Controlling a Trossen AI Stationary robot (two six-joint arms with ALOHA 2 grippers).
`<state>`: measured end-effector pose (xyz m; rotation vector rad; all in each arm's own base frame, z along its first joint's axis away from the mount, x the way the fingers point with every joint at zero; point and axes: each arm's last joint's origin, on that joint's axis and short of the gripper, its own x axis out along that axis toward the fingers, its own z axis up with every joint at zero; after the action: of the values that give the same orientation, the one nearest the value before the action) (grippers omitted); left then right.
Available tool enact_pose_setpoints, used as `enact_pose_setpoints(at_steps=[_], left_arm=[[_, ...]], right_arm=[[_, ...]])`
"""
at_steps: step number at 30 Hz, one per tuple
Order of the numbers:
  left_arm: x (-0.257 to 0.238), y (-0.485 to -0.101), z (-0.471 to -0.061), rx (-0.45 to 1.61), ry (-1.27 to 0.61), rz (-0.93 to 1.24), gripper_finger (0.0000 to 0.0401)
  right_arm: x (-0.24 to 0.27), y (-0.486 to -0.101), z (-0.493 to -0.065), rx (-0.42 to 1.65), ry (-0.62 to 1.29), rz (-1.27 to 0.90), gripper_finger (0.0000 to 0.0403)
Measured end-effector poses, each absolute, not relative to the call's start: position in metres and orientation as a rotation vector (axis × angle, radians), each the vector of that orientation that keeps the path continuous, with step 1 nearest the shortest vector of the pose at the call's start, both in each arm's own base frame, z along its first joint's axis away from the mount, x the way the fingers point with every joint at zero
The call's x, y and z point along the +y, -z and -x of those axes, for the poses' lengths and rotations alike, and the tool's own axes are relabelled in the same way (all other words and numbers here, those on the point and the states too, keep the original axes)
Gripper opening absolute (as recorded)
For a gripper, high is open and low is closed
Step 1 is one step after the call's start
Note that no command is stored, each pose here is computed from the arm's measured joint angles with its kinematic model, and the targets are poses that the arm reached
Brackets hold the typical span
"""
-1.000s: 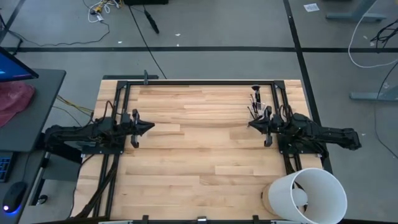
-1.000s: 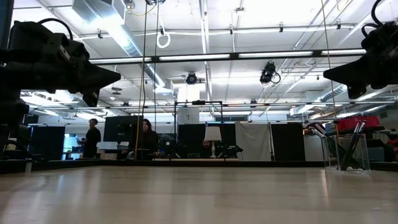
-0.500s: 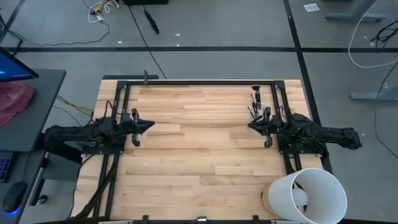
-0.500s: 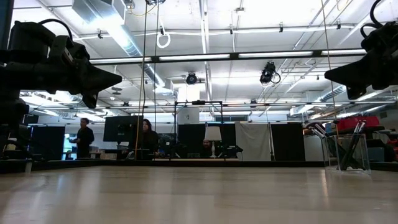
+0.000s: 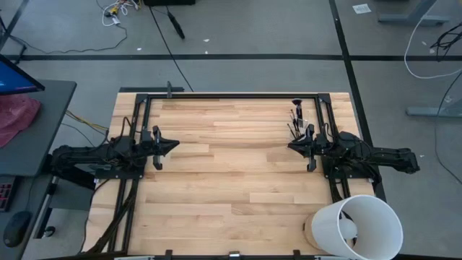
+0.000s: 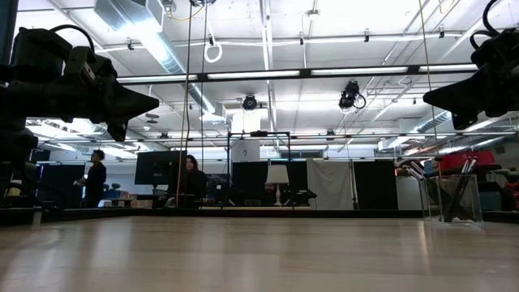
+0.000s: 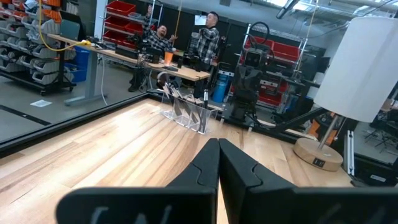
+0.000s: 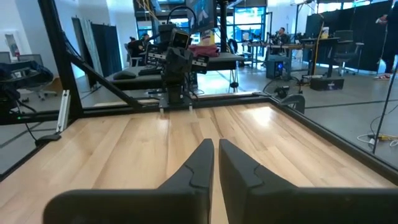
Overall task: Put items in baskets/containers
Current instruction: Return to Home Position
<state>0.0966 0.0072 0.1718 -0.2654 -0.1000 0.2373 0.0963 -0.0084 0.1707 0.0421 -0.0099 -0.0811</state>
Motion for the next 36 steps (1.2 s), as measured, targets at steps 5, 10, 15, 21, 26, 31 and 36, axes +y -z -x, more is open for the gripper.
enact_pose_setpoints(at_steps=[5, 10, 15, 21, 26, 31, 36], left_arm=[[0.0072, -0.1719, -0.0966, -0.101, -0.238, 0.266, 0.0009], [0.0072, -0.1721, -0.0965, -0.103, -0.238, 0.266, 0.0009], [0.0072, -0.1722, -0.0965, -0.104, -0.238, 0.266, 0.0009], [0.0072, -0.1724, -0.0965, -0.106, -0.238, 0.267, 0.0009], [0.0072, -0.1725, -0.0965, -0.108, -0.238, 0.267, 0.0009], [0.0072, -0.1726, -0.0965, -0.108, -0.237, 0.267, 0.0009], [0.0072, -0.1726, -0.0965, -0.108, -0.237, 0.267, 0.0009]], right_arm=[[-0.0044, -0.1713, -0.096, -0.018, 0.04, -0.048, 0.0029], [0.0011, -0.1702, -0.0967, -0.027, -0.017, -0.024, 0.0029], [0.0018, -0.1701, -0.0967, -0.027, -0.025, -0.015, 0.0029], [0.0017, -0.1693, -0.0979, -0.015, -0.023, -0.017, 0.0029], [0.0017, -0.1693, -0.098, -0.016, -0.023, -0.017, 0.0029], [0.0017, -0.1696, -0.0979, -0.019, -0.023, -0.017, 0.0029], [0.0017, -0.1696, -0.0979, -0.019, -0.023, -0.017, 0.0029]])
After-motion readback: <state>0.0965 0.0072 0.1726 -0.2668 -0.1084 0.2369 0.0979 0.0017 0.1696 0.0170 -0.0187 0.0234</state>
